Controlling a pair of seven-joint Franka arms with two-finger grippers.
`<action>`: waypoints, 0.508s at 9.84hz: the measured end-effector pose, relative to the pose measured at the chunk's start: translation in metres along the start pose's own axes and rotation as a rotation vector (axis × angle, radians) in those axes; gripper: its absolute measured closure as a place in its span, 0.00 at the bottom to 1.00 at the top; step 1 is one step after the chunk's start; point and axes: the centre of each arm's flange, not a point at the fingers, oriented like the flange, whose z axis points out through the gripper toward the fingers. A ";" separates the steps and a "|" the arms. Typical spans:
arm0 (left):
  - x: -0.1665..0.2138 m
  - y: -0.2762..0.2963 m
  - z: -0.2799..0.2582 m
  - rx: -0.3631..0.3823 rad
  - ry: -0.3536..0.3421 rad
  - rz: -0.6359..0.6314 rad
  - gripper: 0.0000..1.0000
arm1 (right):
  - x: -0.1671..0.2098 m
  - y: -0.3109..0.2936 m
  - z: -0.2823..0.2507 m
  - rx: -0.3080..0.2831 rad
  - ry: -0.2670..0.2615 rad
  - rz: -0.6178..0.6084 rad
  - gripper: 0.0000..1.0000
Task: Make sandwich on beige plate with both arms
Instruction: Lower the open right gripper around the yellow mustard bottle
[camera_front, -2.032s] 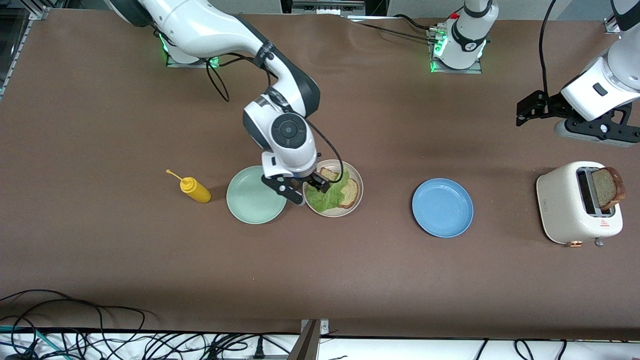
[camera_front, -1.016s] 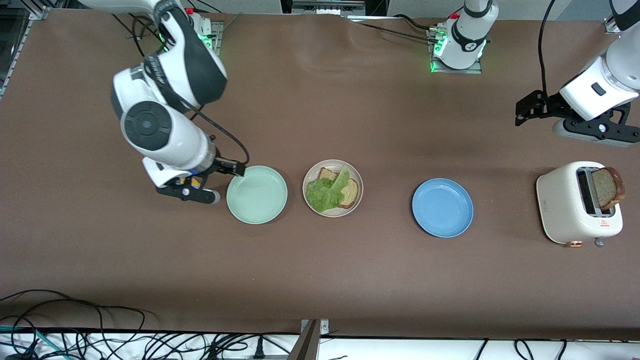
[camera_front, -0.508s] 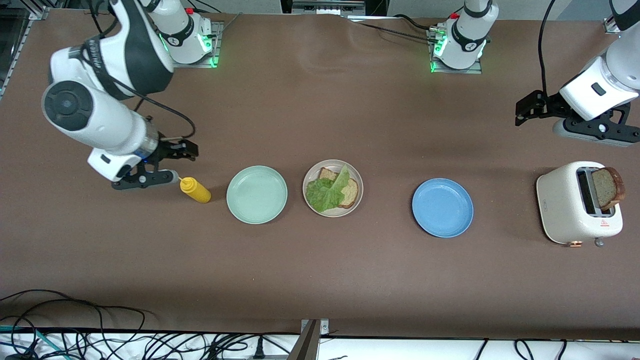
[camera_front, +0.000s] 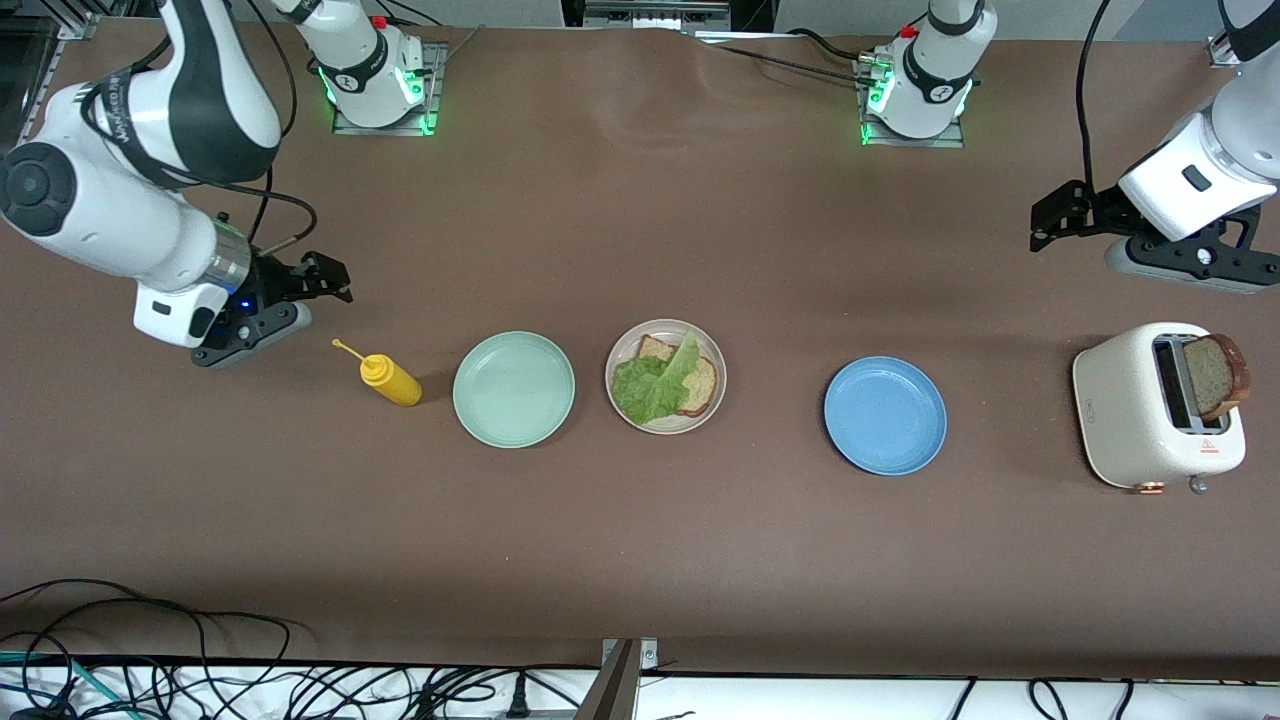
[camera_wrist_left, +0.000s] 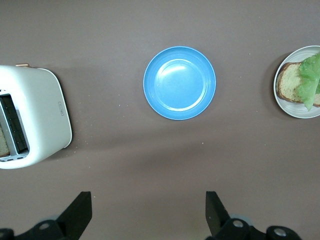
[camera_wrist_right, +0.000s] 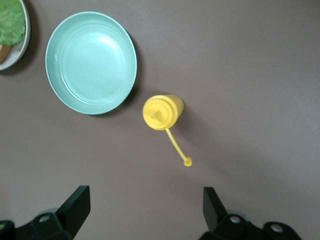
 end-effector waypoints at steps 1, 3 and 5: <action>0.000 0.000 0.000 0.000 0.000 0.000 0.00 | -0.014 0.022 0.011 0.032 0.040 -0.071 0.00; 0.000 0.000 0.000 0.000 0.000 0.000 0.00 | -0.042 0.059 0.034 0.063 0.099 -0.171 0.00; 0.000 0.000 0.000 0.000 0.000 0.000 0.00 | -0.055 0.075 0.052 0.080 0.158 -0.266 0.00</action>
